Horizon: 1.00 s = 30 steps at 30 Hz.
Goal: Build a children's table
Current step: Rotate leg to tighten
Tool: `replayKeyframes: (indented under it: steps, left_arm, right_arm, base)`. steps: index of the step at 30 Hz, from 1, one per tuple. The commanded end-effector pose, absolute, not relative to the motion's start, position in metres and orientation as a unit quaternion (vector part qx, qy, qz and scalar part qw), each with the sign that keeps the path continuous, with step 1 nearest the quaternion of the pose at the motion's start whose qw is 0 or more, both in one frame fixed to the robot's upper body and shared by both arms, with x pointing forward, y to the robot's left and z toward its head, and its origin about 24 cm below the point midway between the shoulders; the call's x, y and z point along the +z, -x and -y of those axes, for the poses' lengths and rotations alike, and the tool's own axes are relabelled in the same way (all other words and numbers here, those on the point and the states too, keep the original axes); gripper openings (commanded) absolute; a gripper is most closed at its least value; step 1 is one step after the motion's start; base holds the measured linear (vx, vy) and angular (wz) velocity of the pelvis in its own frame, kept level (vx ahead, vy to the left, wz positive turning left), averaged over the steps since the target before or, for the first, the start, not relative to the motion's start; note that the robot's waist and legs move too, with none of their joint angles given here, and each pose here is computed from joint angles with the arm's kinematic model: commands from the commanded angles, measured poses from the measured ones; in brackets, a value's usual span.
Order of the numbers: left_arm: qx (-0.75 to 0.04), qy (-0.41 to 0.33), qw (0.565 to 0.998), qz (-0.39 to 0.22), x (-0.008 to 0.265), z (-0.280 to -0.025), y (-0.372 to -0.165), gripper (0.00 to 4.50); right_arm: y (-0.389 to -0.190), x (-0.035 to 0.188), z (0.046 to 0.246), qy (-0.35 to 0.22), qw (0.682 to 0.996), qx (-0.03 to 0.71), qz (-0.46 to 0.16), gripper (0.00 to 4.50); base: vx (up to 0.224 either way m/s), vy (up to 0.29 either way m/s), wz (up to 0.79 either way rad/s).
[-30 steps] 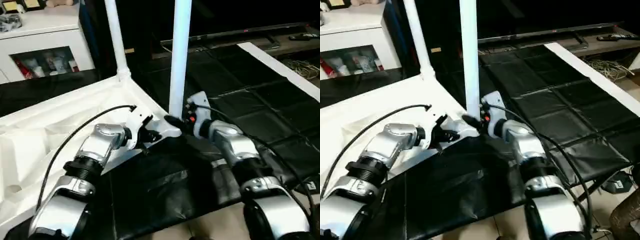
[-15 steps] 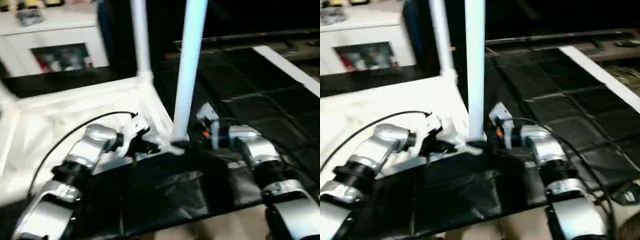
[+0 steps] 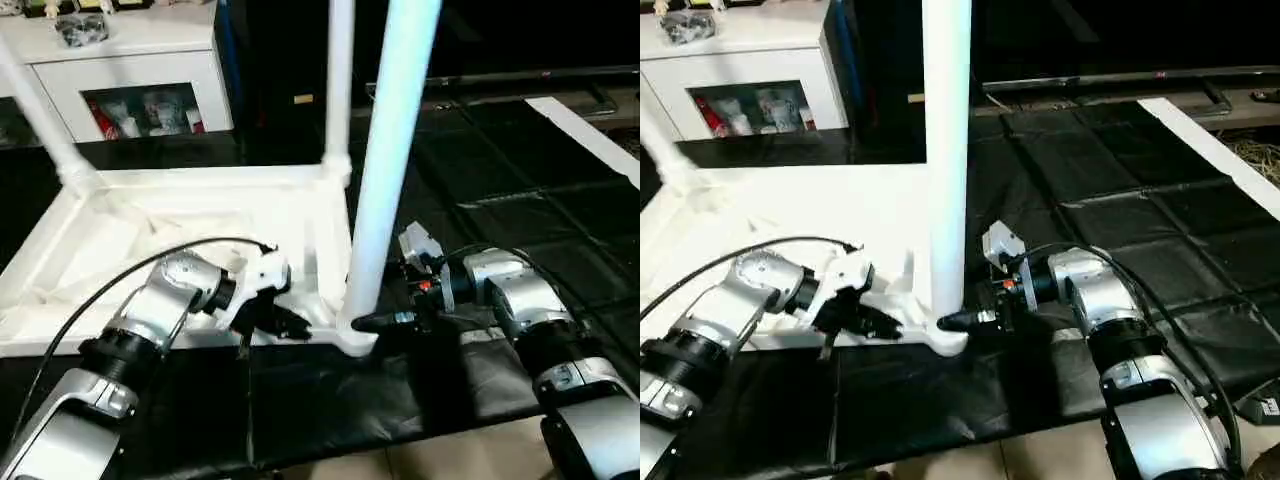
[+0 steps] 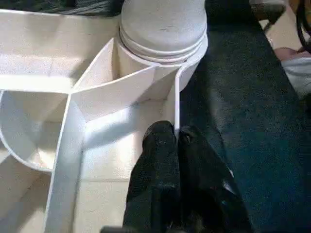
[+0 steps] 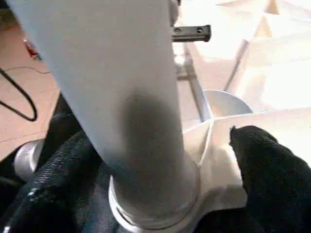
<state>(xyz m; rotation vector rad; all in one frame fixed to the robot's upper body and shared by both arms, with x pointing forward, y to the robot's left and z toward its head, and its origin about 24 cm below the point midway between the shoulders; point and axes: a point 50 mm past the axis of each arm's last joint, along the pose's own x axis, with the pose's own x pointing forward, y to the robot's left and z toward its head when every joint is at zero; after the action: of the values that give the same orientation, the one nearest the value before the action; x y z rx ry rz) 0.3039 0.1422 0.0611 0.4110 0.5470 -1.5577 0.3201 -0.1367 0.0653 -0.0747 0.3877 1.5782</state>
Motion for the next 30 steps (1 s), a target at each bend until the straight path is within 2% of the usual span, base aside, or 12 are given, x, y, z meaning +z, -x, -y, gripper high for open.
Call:
replayKeyframes:
  steps: [1,11,13,20,22,28,30]
  left_arm:
    - [-0.716,-0.194,0.633,-0.222,0.069,-0.132,-0.302,0.0]
    - [-0.716,-0.197,0.632,-0.222,0.067,-0.132,-0.301,0.0]
    - [-0.715,-0.197,0.632,-0.222,0.067,-0.133,-0.301,0.0]
    - [-0.712,-0.199,0.636,-0.222,0.067,-0.134,-0.303,0.0]
    - [-0.711,-0.199,0.637,-0.222,0.066,-0.134,-0.302,0.0]
    - [-0.686,-0.181,0.669,-0.223,0.064,-0.13,-0.307,0.0]
    - [-0.662,-0.172,0.694,-0.223,0.064,-0.127,-0.312,0.0]
  right_arm:
    - [-0.322,0.072,0.133,0.046,0.673,0.719,-0.167,3.92]
    - [-0.321,0.071,0.132,0.039,0.659,0.731,-0.173,3.21]
    - [-0.321,0.071,0.132,0.037,0.657,0.732,-0.174,2.94]
    - [-0.32,0.071,0.132,0.032,0.653,0.736,-0.179,2.51]
    - [-0.32,0.07,0.132,0.03,0.651,0.737,-0.179,2.23]
    - [-0.318,0.067,0.128,0.019,0.665,0.726,-0.173,2.09]
    - [-0.319,0.064,0.125,0.005,0.684,0.707,-0.179,2.09]
  base:
    - [0.0,0.0,0.0]
    - [0.0,0.0,0.0]
    - [0.0,0.0,0.0]
    - [0.0,0.0,0.0]
    - [0.0,0.0,0.0]
    - [0.0,0.0,0.0]
    - [0.0,0.0,0.0]
